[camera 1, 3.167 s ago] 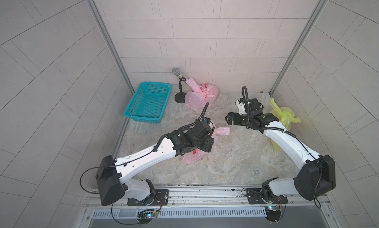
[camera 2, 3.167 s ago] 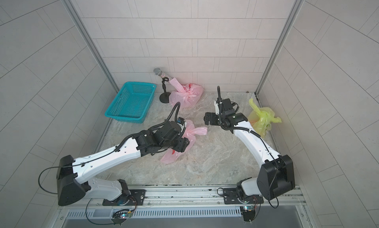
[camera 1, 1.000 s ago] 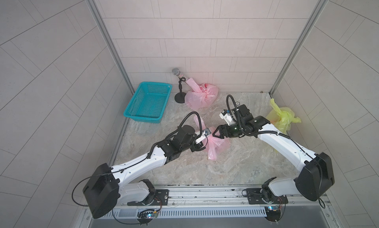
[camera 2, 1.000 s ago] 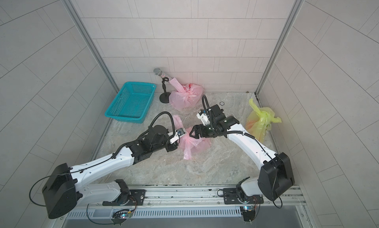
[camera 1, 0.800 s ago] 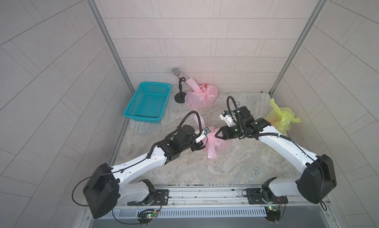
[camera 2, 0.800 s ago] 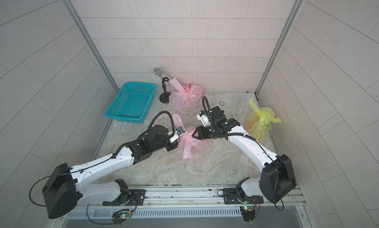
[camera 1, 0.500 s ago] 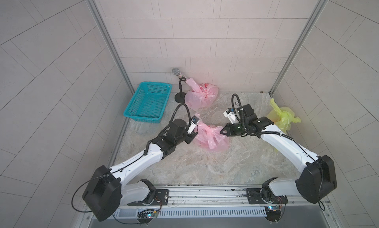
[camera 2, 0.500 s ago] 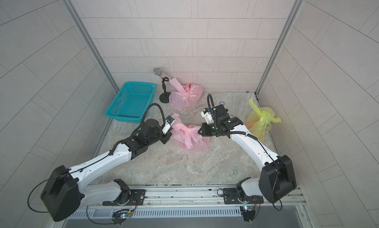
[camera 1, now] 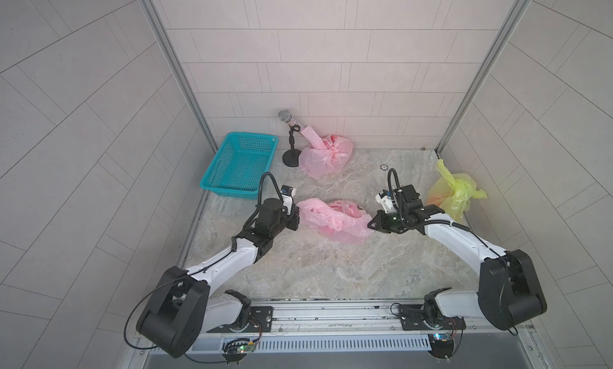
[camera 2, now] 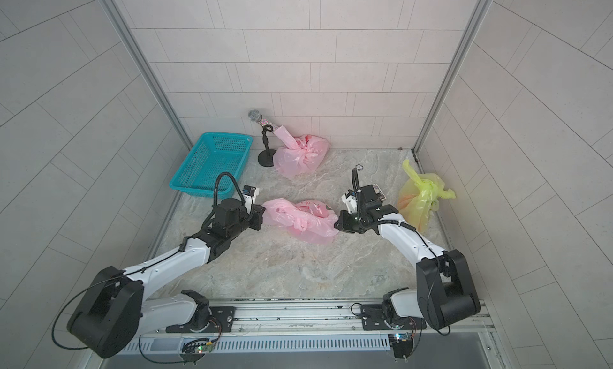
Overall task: Untie the knot of a plastic bag & take out the apple
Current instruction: Untie the plastic bag at the center of the board, then adjust the plastic bag at the center of the board.
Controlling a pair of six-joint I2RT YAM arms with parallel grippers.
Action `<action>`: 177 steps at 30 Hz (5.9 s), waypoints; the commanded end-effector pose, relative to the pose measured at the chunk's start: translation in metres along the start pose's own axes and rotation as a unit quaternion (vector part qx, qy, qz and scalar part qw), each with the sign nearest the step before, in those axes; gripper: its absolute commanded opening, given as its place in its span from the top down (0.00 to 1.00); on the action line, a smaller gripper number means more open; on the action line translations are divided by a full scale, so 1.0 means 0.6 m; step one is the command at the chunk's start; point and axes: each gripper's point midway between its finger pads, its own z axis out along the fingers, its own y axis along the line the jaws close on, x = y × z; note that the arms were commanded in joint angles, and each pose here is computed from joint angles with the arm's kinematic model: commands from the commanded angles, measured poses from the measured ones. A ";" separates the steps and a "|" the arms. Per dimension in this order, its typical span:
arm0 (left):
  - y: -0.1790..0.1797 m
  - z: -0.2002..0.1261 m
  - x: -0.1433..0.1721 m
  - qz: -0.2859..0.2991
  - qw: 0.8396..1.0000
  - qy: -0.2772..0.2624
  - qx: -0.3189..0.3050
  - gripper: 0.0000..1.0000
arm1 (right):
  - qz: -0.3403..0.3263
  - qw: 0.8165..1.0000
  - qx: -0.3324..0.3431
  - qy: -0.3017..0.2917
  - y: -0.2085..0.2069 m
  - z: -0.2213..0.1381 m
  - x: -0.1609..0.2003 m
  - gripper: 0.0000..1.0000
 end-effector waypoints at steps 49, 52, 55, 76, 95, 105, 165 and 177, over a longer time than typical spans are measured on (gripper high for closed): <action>-0.172 -0.063 -0.018 0.319 0.872 0.234 0.289 0.53 | -0.108 0.993 0.003 0.047 0.057 -0.013 0.016 0.98; -0.170 -0.063 0.003 0.325 0.864 0.253 0.289 0.66 | -0.106 0.993 0.002 0.046 0.057 -0.012 0.013 0.98; -0.174 -0.063 0.015 0.326 0.859 0.266 0.293 0.75 | -0.104 0.994 0.000 0.043 0.058 -0.013 0.008 0.97; -0.069 -0.032 -0.154 0.127 0.988 -0.015 0.083 1.00 | 0.025 0.999 0.046 0.008 -0.034 -0.025 0.005 1.00; -0.095 -0.055 -0.212 0.030 0.974 -0.177 0.138 1.00 | -0.174 0.977 -0.016 -0.126 0.150 -0.155 -0.080 0.05; -0.109 -0.049 -0.238 0.032 0.970 -0.189 0.152 1.00 | -0.288 0.950 -0.054 -0.107 0.251 -0.118 -0.060 0.00; -0.177 0.013 -0.107 -0.163 0.973 -0.087 0.138 0.23 | -0.194 0.979 -0.061 -0.024 0.167 -0.020 0.037 1.00; -0.196 0.040 -0.070 -0.205 0.962 -0.055 0.173 0.60 | -0.198 0.979 -0.046 -0.030 0.156 -0.026 0.043 1.00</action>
